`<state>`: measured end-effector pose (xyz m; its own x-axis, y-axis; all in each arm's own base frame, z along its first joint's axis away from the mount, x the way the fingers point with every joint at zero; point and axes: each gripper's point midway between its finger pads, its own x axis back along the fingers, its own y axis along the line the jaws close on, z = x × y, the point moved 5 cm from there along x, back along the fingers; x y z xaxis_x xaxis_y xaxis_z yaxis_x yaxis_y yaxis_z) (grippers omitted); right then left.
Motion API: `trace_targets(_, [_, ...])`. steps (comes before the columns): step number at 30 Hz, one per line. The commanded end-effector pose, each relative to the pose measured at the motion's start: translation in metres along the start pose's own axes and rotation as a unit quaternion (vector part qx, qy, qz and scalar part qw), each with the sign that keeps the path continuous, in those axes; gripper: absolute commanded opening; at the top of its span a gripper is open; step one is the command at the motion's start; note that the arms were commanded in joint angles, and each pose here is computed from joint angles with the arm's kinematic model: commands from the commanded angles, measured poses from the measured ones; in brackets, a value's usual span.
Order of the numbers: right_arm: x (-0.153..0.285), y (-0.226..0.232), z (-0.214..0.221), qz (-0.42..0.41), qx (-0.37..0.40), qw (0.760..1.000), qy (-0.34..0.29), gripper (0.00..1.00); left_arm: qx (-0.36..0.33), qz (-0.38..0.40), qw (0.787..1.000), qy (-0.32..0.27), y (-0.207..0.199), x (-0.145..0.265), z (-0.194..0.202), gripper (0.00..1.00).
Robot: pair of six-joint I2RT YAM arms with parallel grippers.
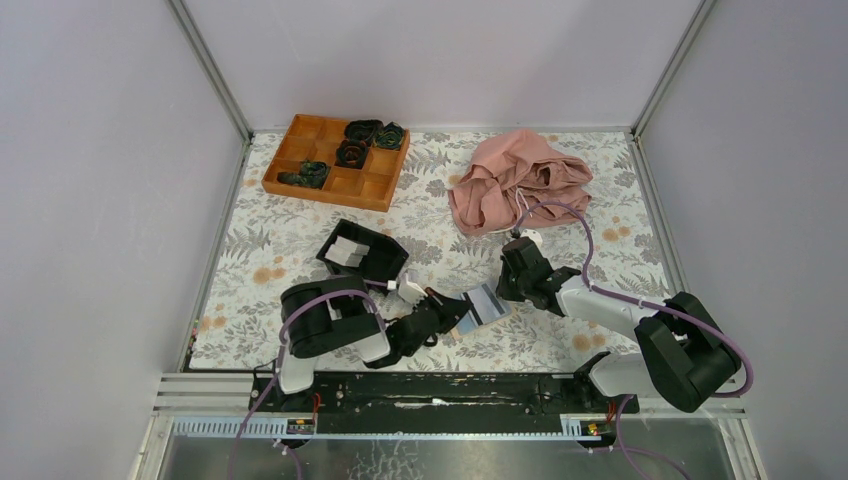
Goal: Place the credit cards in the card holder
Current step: Insert the credit card into the card holder.
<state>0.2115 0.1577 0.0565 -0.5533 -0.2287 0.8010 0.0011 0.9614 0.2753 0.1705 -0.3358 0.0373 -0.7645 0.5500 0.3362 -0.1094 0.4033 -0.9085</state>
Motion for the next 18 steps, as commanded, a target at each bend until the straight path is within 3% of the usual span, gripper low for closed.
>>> trace_targets(1, [0.001,-0.007,0.005,0.006,0.004,1.000,0.009,0.00,-0.029,-0.016,0.999,-0.003,0.011,-0.006,0.004,0.00])
trace_targets(10, [0.001,-0.005,0.004,0.001,0.006,1.000,0.010,0.00,-0.041,-0.015,0.999,0.009,0.007,-0.013,0.011,0.00])
trace_targets(15, [0.003,-0.004,0.003,0.000,0.017,1.000,0.012,0.01,-0.041,-0.018,0.999,0.015,0.009,-0.011,0.013,0.20])
trace_targets(18, [0.006,-0.005,0.001,0.000,0.028,1.000,0.006,0.19,-0.041,-0.020,0.999,0.017,0.011,-0.010,0.014,0.28])
